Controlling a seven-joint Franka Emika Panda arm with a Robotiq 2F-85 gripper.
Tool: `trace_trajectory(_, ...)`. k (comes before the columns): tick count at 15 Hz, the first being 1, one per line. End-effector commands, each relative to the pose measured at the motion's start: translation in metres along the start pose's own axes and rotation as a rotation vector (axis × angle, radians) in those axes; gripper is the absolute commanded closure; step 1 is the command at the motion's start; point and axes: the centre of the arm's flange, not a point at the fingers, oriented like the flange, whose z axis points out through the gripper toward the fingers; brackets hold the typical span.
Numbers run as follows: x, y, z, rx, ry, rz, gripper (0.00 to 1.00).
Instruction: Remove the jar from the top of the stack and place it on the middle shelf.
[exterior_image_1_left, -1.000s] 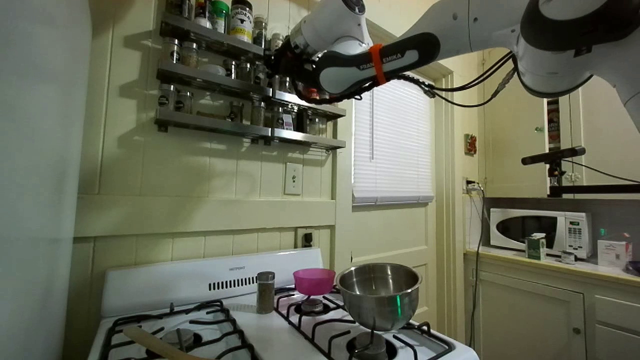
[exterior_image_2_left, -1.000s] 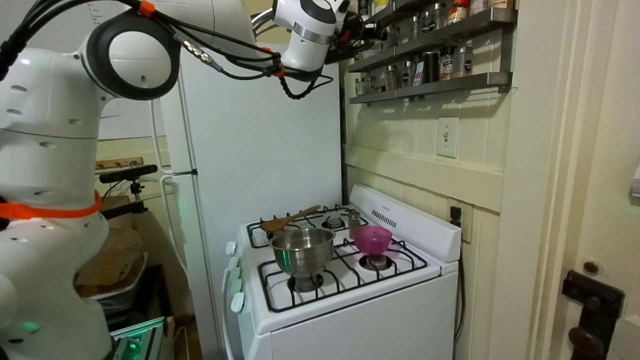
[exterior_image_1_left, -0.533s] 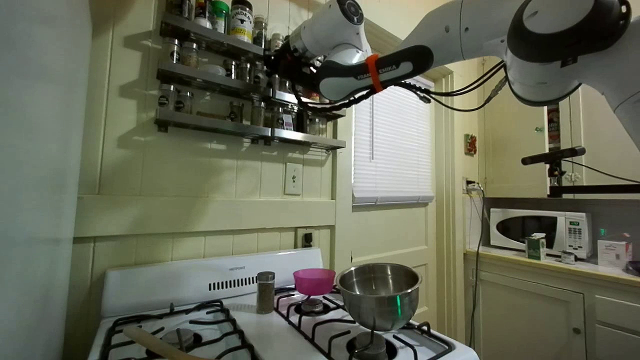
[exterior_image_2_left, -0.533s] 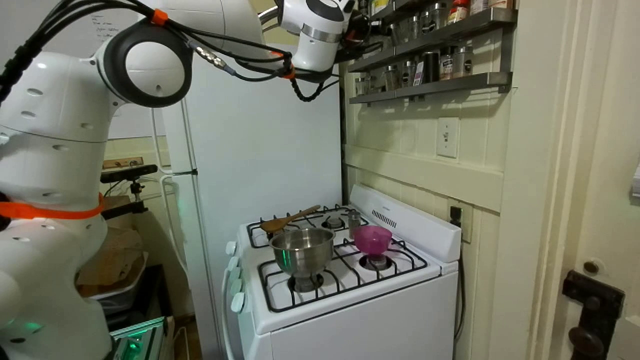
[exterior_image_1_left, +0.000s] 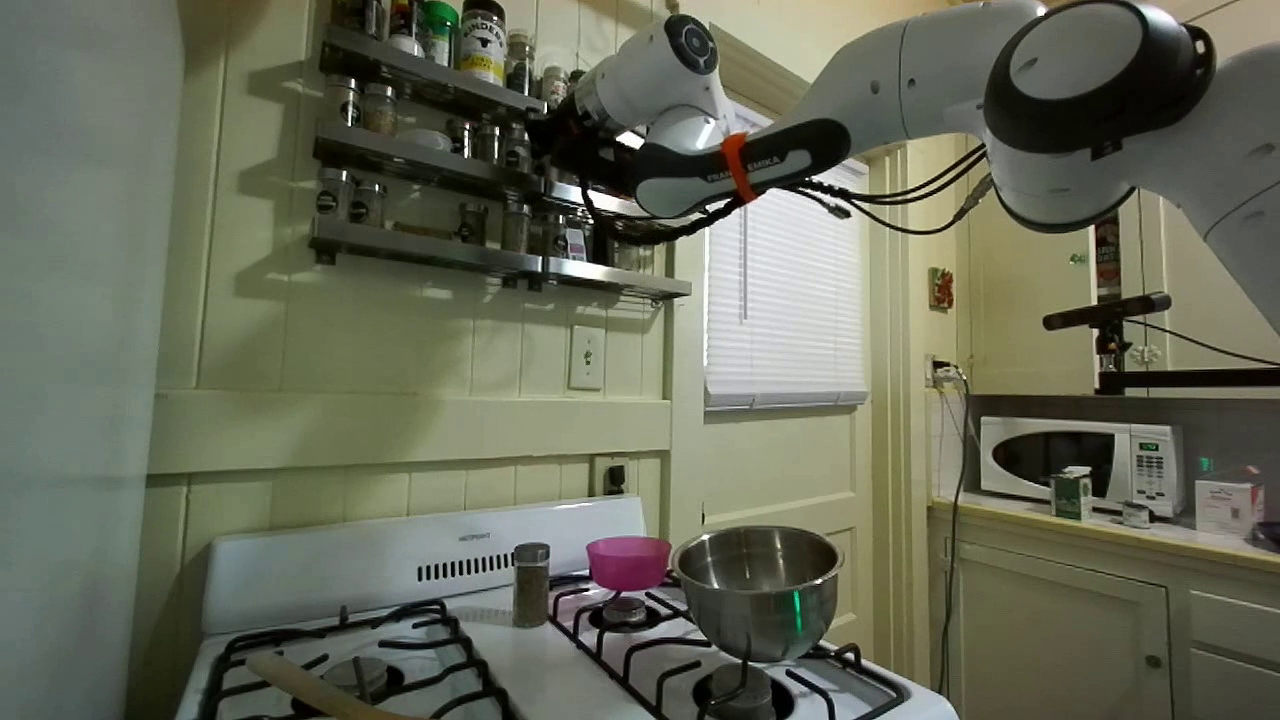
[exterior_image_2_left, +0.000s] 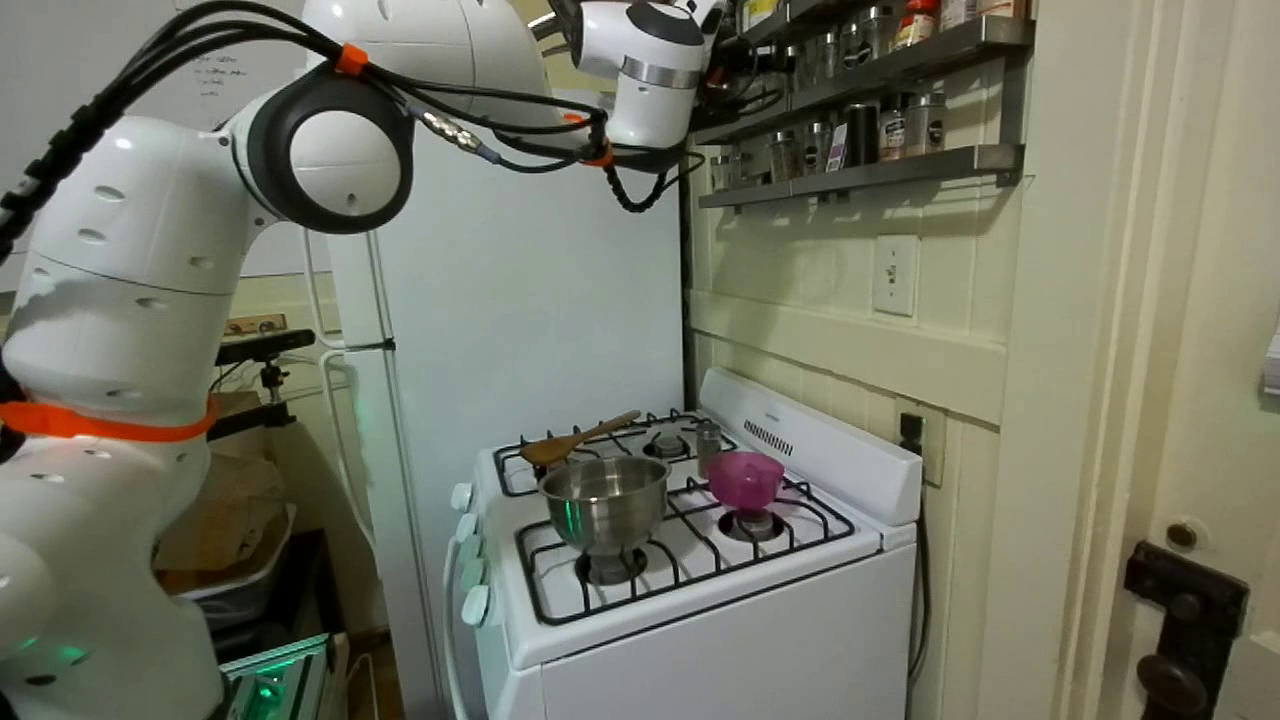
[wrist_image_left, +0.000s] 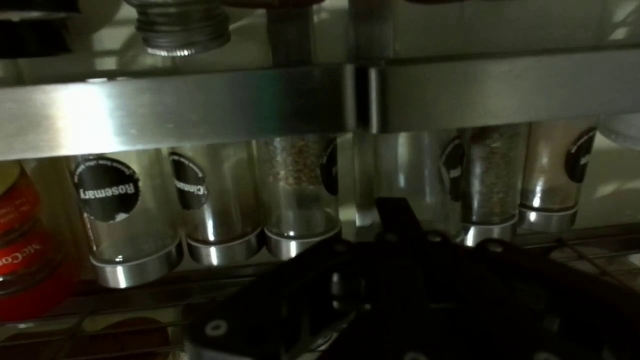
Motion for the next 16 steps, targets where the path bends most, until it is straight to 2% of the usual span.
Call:
trace_trajectory(1,-0.008,-0.002,0.009,0.009,0.032,0.006,1.00)
trace_trajectory(10,-0.015,0.000,0.008,0.004,0.000,0.005,1.00)
trace_trajectory(16,0.004,-0.023,-0.028,0.030,-0.060,0.010,1.00)
